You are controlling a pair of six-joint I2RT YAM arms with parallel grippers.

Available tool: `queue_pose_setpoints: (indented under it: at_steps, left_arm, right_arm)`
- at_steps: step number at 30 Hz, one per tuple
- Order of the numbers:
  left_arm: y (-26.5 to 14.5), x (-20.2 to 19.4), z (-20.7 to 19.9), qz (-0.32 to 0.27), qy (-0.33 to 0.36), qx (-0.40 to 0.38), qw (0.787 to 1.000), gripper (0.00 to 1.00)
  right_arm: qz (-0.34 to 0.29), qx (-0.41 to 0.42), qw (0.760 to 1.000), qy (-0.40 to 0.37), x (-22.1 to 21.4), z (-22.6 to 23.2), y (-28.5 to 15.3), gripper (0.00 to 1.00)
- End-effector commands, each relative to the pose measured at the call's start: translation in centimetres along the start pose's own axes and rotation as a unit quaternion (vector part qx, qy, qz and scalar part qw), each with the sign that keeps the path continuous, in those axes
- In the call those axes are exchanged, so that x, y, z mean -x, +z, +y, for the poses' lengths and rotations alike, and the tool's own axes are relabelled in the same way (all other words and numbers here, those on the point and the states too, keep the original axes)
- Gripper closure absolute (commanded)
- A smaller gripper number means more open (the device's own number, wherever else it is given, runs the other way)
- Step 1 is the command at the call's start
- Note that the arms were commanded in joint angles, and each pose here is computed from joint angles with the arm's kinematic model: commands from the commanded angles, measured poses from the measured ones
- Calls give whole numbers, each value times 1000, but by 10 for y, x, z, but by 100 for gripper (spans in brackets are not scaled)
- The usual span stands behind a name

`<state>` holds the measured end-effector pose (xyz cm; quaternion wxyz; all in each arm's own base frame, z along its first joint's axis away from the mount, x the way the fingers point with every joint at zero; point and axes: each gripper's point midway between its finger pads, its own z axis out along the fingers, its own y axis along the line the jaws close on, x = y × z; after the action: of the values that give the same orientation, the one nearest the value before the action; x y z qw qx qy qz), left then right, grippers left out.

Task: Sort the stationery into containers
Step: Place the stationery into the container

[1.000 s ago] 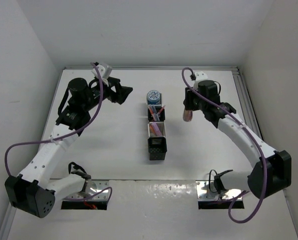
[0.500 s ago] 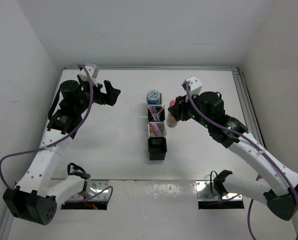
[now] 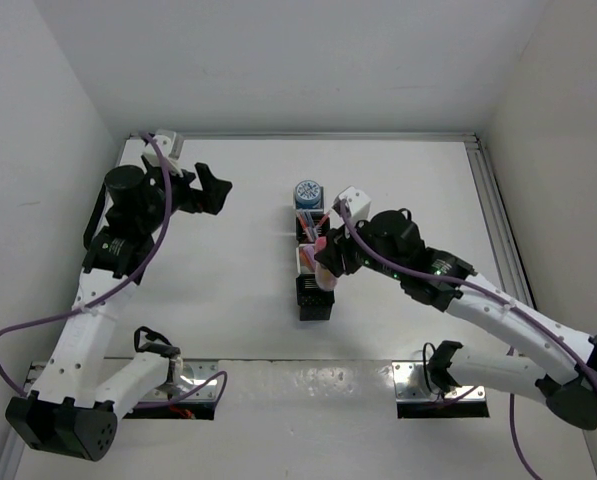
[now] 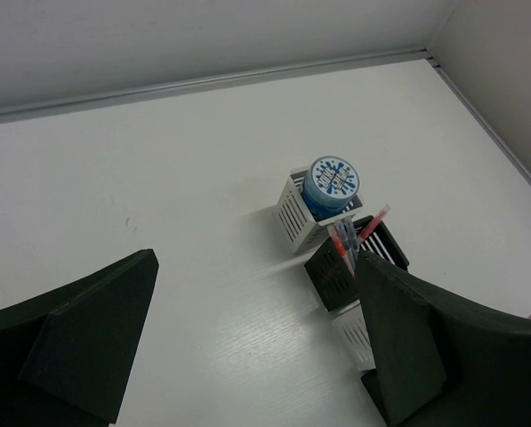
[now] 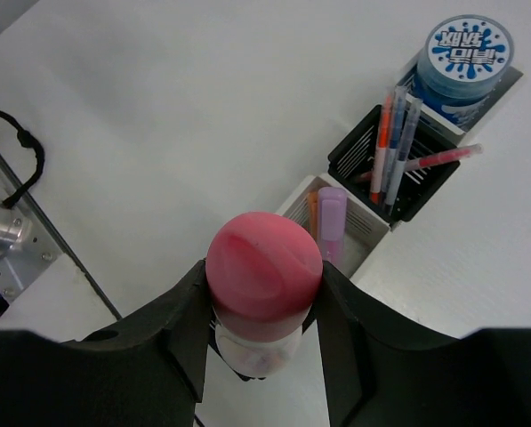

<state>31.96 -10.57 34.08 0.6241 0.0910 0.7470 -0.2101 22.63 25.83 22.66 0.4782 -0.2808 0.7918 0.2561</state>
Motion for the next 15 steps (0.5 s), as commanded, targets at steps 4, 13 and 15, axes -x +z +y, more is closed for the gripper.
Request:
queue_pose_setpoints:
  at_steps: [4,13,15]
  left_arm:
    - [-6,0,2,-5,2,1,1000,0]
    - [0,-9,2,-3,-5,-8,1000,0]
    - [1,-10,2,-4,-6,-10,1000,0]
  right_arm:
    - [-41,17,999,3,4,18,12,100]
    - [-48,20,999,-5,-7,20,22,100]
    - [-42,21,999,-8,-14,19,25,100]
